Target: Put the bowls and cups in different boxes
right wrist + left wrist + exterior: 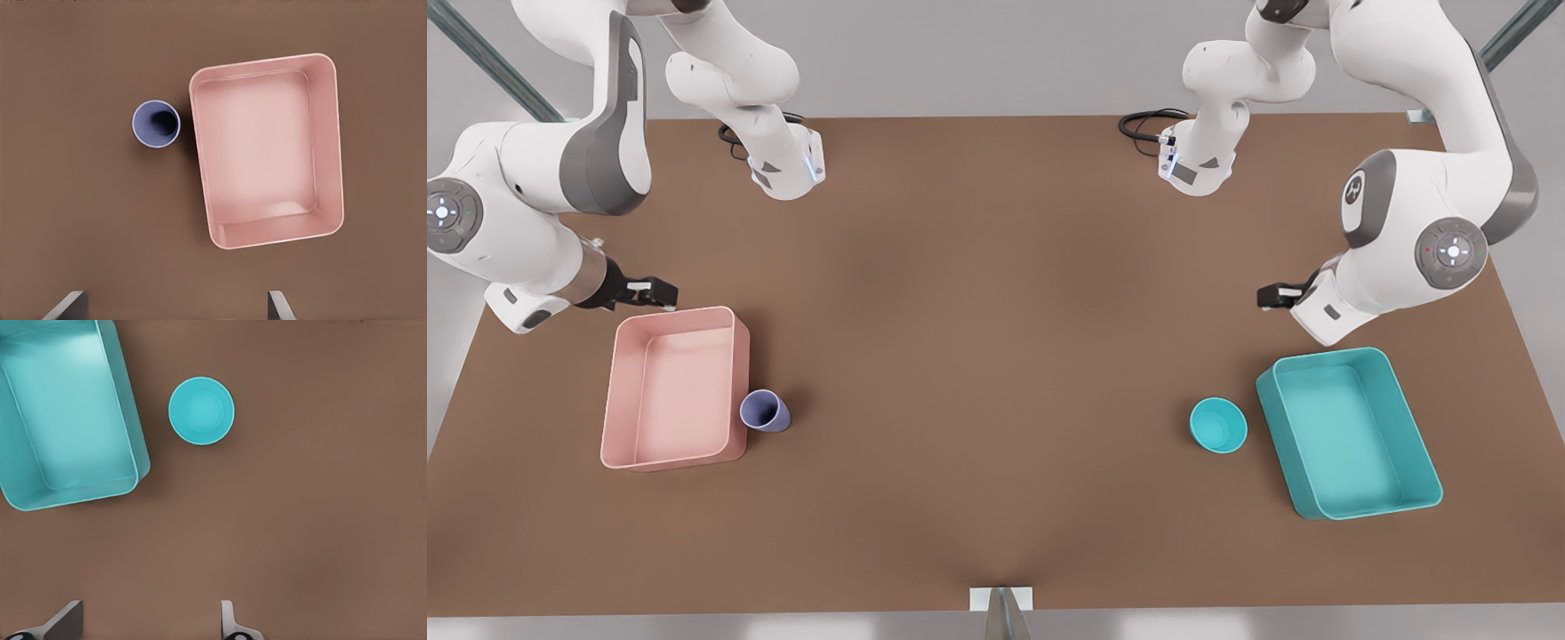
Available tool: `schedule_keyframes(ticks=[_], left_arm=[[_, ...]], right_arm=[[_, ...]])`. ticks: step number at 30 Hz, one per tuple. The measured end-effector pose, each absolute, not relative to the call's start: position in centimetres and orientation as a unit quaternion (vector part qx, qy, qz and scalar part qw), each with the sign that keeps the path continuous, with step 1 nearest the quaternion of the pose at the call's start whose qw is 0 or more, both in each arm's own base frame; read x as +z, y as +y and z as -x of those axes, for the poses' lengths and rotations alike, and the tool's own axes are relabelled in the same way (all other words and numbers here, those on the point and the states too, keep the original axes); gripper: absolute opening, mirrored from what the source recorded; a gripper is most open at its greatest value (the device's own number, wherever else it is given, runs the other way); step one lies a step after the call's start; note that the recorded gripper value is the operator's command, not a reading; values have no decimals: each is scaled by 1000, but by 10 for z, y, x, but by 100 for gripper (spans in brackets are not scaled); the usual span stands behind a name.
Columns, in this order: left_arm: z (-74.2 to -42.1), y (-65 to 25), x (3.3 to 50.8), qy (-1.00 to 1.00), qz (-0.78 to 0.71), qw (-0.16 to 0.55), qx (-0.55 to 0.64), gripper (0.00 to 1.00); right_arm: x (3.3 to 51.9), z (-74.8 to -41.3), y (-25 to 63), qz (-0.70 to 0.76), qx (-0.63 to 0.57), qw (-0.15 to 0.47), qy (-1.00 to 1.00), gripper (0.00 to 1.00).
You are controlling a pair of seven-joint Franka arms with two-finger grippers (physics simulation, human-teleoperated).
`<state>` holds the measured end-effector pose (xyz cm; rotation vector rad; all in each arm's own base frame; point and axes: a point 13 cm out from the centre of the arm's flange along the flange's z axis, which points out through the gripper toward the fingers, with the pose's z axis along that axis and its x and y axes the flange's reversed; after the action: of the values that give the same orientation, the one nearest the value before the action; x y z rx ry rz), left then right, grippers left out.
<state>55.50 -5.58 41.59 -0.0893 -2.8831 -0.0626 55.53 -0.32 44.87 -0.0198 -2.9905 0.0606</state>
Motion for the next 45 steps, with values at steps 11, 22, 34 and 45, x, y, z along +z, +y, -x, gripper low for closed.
schedule_keyframes(ticks=[11, 22, 34, 45], left_arm=[[-596, -133, 147, -966, 169, 158, -116, 100], [-624, -132, 74, -971, 198, 73, -110, 100], [-633, -116, 51, -972, 190, 62, -127, 21], [-722, -70, 274, -984, 84, -1, -157, 21]], right_arm=[[256, -593, 77, -59, 36, 151, -986, 100], [151, -608, 82, -55, 25, 48, -997, 100], [115, -634, 93, -52, 22, 8, -998, 100], [98, -626, 91, -47, 23, 21, -998, 21]])
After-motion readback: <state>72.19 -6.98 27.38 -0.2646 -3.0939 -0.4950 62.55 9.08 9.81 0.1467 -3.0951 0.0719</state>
